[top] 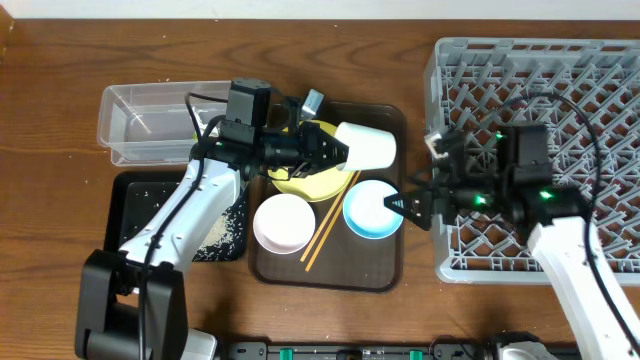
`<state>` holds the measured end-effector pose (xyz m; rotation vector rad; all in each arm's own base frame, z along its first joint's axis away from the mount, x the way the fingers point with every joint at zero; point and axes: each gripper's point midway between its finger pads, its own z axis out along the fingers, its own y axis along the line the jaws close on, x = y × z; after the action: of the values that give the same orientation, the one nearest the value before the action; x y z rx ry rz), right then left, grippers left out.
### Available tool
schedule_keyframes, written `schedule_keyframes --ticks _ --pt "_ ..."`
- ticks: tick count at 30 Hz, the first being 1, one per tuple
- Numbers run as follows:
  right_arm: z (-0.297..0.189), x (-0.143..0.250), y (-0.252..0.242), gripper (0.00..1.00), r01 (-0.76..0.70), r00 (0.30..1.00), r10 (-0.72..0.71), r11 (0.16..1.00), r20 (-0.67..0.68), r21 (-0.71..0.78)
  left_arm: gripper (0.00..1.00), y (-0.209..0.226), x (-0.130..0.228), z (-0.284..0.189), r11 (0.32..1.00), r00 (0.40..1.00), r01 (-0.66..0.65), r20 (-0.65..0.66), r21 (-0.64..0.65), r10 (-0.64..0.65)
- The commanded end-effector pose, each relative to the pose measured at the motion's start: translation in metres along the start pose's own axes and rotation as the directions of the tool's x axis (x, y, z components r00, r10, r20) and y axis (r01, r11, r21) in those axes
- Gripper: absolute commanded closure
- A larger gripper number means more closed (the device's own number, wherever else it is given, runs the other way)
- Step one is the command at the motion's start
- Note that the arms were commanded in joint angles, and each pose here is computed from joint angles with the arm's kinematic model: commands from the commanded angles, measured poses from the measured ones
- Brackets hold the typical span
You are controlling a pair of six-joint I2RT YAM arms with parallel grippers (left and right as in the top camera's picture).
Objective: Sort waste into correct bins and load items into the dishwasher rack
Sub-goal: 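Lift the white cup and hand it to the right gripper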
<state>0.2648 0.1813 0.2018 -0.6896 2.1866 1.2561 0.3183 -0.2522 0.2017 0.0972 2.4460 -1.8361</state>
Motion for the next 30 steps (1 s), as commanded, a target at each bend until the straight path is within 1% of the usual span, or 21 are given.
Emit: schedule_keyframes --ticks 1,5,8,11,16,22,24,27,30 --pt "0.01 -0.013 0.011 0.04 0.109 0.994 -0.107 0.99 0.03 -0.087 0.94 -0.022 0.012 -0.003 0.995 0.997 0.011 -0.081 0.102 -0.003" --pt "0.015 -0.035 0.01 0.03 0.234 0.969 -0.224 0.967 0.103 -0.096 0.94 -0.026 0.015 -0.004 0.992 0.995 0.013 -0.103 0.125 0.0" --pt "0.011 -0.047 0.032 0.03 0.369 0.924 -0.334 0.907 0.188 -0.202 0.94 -0.026 0.016 -0.004 0.992 0.994 0.013 -0.107 0.128 0.0" --pt "0.007 -0.052 0.045 0.07 0.437 0.894 -0.383 0.861 0.234 -0.261 0.94 -0.03 0.019 -0.005 0.989 0.992 0.015 -0.126 0.149 0.004" --pt "0.01 -0.051 0.051 0.06 0.452 0.887 -0.396 0.847 0.237 -0.278 0.94 -0.032 0.021 -0.005 0.987 0.99 0.017 -0.138 0.161 0.006" --pt "0.011 -0.051 0.053 0.08 0.458 0.885 -0.402 0.843 0.237 -0.281 0.94 -0.038 0.027 -0.007 0.981 0.986 0.023 -0.169 0.193 0.01" --pt "0.011 -0.052 0.053 0.11 0.464 0.881 -0.407 0.841 0.241 -0.279 0.94 -0.038 0.027 -0.007 0.98 0.985 0.023 -0.171 0.196 0.011" --pt "0.011 -0.053 0.053 0.21 0.474 0.876 -0.415 0.836 0.246 -0.276 0.94 -0.038 0.027 -0.007 0.98 0.985 0.023 -0.171 0.195 0.011" --pt "0.011 -0.053 0.053 0.25 0.473 0.876 -0.415 0.837 0.246 -0.276 0.94 -0.038 0.027 -0.007 0.98 0.985 0.023 -0.171 0.195 0.011"
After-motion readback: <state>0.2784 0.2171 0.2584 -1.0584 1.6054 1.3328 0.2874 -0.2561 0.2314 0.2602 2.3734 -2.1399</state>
